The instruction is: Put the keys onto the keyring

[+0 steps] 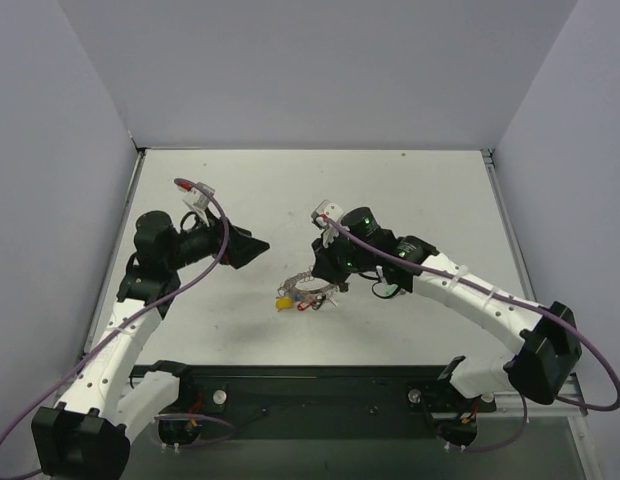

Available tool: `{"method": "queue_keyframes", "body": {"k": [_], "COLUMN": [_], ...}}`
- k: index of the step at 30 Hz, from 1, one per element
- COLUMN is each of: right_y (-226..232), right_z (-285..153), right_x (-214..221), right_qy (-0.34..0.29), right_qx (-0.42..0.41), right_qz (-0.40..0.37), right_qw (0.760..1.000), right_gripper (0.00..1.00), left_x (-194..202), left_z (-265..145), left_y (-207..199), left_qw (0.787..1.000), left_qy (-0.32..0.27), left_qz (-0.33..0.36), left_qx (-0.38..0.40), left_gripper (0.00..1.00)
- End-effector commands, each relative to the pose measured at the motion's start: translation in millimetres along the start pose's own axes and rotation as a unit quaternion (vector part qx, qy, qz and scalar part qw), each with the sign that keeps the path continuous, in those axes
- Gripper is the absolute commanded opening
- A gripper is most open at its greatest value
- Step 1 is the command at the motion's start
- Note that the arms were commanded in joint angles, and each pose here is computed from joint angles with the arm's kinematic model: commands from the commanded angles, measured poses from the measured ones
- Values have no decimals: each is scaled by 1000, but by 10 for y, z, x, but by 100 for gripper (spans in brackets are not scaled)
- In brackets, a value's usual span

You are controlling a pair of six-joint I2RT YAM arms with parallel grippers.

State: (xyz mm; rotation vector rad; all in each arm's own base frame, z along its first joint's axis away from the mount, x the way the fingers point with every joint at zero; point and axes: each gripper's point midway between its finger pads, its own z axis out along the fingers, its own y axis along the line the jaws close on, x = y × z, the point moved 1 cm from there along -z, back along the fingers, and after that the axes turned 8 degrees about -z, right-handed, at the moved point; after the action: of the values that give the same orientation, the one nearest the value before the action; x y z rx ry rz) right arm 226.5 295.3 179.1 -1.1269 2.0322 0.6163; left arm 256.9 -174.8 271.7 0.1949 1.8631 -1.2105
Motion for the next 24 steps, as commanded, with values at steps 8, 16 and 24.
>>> {"method": "queue_keyframes", "body": {"k": [8, 16, 24], "right_y": [593, 709, 752], "right_z": [-709, -890, -982], "right_x": [-838, -887, -957], "right_qy": [-155, -157, -170], "right_qx": [-196, -243, -259], "right_qz": [-123, -147, -152], "right_qw": [961, 946, 938], "right_gripper": [0, 0, 0], "left_x": [-173, 2, 173], "left_z": [-1, -30, -41], "left_y": [-813, -1128, -1365], "left_qw": [980, 960, 937], "left_qy": [-13, 21, 56], "left_qz": [96, 128, 144], "left_qx": [175, 250, 314], "left_gripper": [91, 82, 68]}}
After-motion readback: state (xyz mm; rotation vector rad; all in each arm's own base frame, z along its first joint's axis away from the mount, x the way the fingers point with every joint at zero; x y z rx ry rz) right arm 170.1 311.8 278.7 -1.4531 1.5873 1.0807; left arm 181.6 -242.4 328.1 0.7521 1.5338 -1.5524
